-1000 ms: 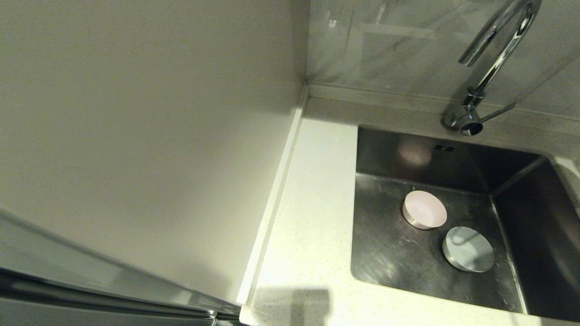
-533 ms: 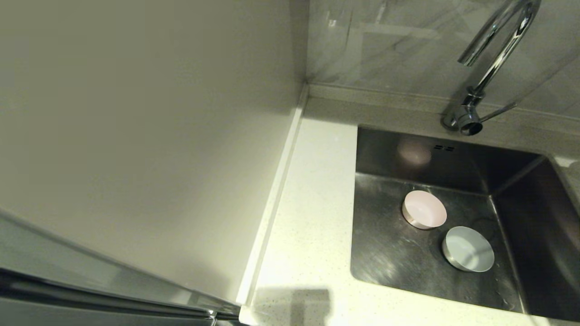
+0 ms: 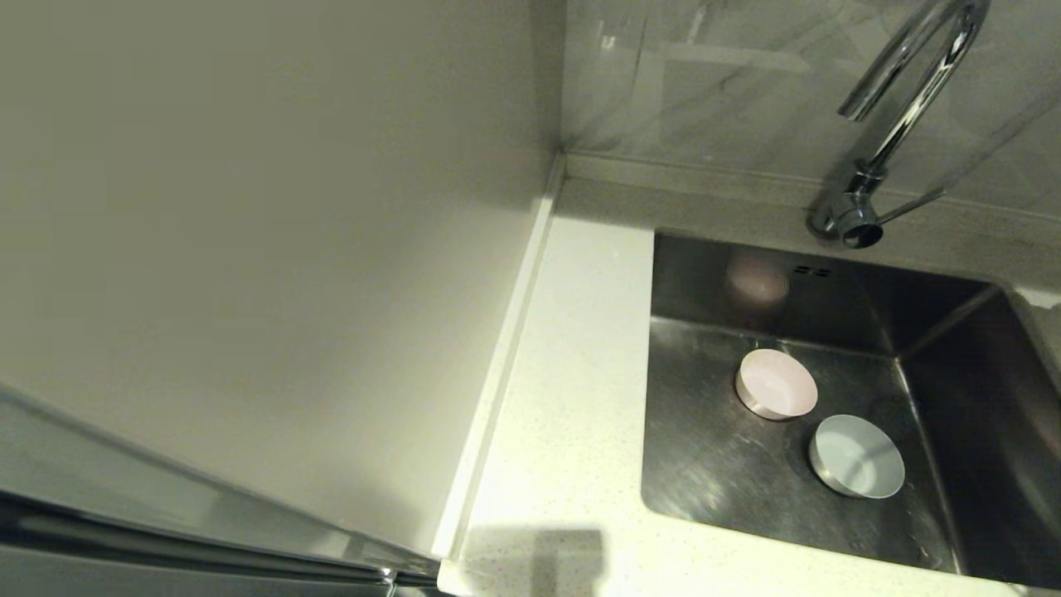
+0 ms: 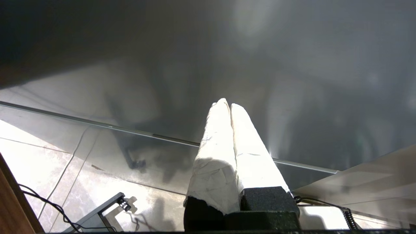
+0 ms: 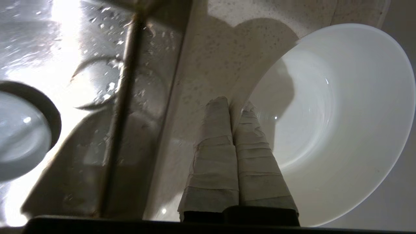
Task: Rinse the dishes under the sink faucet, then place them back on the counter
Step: Place the bowl on the table
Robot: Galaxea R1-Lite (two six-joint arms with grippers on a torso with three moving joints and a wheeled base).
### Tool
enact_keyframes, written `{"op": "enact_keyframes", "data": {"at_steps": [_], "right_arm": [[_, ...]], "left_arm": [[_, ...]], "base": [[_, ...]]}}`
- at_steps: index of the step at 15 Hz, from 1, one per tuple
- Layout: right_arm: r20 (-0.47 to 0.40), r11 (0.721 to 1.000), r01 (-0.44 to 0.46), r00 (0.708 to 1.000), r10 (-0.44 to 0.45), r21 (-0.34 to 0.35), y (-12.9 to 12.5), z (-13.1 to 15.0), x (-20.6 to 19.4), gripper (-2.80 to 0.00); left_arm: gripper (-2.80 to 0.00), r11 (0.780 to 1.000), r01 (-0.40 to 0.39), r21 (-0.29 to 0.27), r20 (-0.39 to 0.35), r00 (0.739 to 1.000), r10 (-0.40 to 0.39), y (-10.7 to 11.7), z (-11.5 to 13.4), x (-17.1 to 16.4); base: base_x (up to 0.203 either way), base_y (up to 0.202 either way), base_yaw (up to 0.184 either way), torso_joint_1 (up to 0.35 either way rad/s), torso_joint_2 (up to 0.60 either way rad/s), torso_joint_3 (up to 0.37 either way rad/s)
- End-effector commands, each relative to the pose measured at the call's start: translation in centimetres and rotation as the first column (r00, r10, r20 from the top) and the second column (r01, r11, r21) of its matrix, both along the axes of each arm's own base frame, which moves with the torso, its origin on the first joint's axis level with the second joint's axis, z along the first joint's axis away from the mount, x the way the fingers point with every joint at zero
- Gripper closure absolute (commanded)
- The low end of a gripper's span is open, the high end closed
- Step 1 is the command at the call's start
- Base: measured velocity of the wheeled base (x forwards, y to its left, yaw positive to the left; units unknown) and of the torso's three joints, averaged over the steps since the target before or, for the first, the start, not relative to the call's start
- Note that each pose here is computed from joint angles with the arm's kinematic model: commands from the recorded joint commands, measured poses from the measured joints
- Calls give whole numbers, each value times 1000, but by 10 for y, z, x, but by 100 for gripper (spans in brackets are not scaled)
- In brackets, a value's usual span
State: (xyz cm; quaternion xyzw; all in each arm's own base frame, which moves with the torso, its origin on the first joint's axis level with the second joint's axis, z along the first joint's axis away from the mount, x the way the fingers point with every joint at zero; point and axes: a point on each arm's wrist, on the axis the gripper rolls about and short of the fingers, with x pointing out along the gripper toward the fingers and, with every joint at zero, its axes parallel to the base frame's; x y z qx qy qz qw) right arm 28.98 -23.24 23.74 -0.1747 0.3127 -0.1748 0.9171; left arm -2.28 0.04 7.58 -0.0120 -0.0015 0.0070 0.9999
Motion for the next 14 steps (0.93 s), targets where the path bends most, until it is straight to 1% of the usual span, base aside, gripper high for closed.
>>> {"op": "enact_keyframes", "data": {"at_steps": [1, 3, 5, 7, 8, 11, 14], "right_arm": [[-21, 1000, -1, 1000, 2, 13, -8, -16, 9, 0], [-42, 1000, 7, 999, -6, 18, -10, -23, 11, 0], [-83, 1000, 5, 997, -6, -10, -12, -30, 13, 0], [-75, 1000, 5, 997, -7, -27, -13, -32, 15, 0], [-68, 999, 6, 998, -8, -31, -14, -31, 15, -280], [-37, 999, 9, 999, -11, -49, -14, -25, 16, -280], [26, 997, 19, 999, -18, -69, -12, -12, 14, -280]], "left_arm": [[0, 1000, -1, -1, 3, 1000, 1, 0, 0, 0], [0, 1000, -1, -1, 5, 1000, 1, 0, 0, 0], [0, 1000, -1, -1, 3, 1000, 1, 0, 0, 0], [0, 1000, 0, -1, 3, 1000, 0, 0, 0, 0], [0, 1000, -1, -1, 4, 1000, 1, 0, 0, 0], [0, 1000, 0, -1, 3, 1000, 0, 0, 0, 0], [0, 1000, 0, -1, 3, 1000, 0, 0, 0, 0]], "base": [[0, 0, 0, 0, 0, 0], [0, 0, 0, 0, 0, 0], [0, 0, 0, 0, 0, 0], [0, 0, 0, 0, 0, 0], [0, 0, 0, 0, 0, 0], [0, 0, 0, 0, 0, 0], [0, 0, 0, 0, 0, 0]]}}
